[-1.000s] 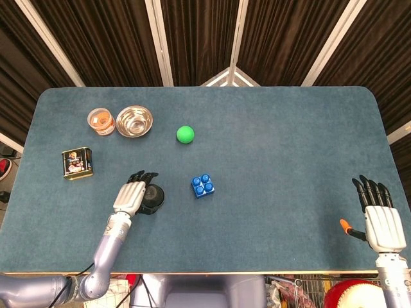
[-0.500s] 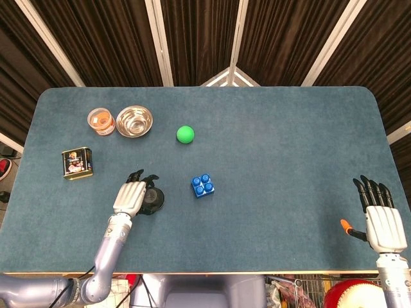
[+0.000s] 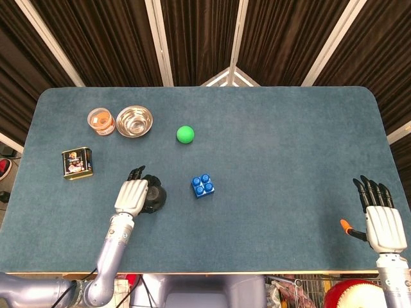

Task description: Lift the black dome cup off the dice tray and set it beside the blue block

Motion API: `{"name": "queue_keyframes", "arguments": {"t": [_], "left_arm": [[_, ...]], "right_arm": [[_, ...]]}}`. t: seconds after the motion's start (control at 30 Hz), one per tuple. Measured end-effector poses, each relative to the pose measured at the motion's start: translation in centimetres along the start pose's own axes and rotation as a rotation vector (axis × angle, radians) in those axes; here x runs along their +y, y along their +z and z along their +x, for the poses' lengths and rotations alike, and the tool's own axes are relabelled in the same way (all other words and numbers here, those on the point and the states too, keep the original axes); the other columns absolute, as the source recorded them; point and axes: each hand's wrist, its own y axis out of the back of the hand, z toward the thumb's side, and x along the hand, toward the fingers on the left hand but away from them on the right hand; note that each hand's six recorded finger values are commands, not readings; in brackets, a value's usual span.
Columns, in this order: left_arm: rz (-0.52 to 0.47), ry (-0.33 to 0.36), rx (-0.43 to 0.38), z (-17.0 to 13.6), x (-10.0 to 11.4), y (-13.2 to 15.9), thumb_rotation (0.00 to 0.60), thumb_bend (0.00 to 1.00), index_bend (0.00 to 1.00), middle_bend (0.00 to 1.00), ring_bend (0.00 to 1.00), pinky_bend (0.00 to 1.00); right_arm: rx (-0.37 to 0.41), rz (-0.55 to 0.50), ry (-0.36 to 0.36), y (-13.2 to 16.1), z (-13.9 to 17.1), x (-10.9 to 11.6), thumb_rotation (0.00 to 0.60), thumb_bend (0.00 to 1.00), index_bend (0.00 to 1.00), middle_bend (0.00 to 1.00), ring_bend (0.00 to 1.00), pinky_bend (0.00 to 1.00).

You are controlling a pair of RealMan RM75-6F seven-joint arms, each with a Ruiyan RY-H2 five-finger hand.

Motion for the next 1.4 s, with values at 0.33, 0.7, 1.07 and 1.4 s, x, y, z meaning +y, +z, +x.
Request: {"name": "queue_keyframes", "arguments": {"t": [0.33,0.7,1.07,1.4], "left_arm": [[-0.076,0.051,-0.076,-1.1,2.6,3.7,0.600,0.51,0.37,0.42,0.00,0.00],[-0.065,-0.042,-0.113,-0.8,-1.6,6.5,0.600,0.47,0.37,0.38,0.00,0.00],[-0.016,-0.072,-0.093,-0.6,-2.7,6.4,0.600,0.36,0.26,0.17,0.00,0.00],[0.017,-0.144,-0.076,-0.8,-2.9,5.7,0.600,0.31,0.13,0.00,0.00,0.00]], "right_arm": [[0.008,-0.004,-0.007,0.3,0.0,0.2,0.600,0.23,0.00,0.00,0.01,0.00],[-0.001,-0.004,-0.004,0.0,0.0,0.2,0.600,0.23,0.00,0.00,0.01,0.00],[-0.003,0.007,0.004,-0.2,-0.1,0.1,0.600,0.23,0.00,0.00,0.01,0.00],[-0.002,0.022,-0.002,-0.1,-0.1,0.1,0.600,0.24,0.00,0.00,0.01,0.00]]}}
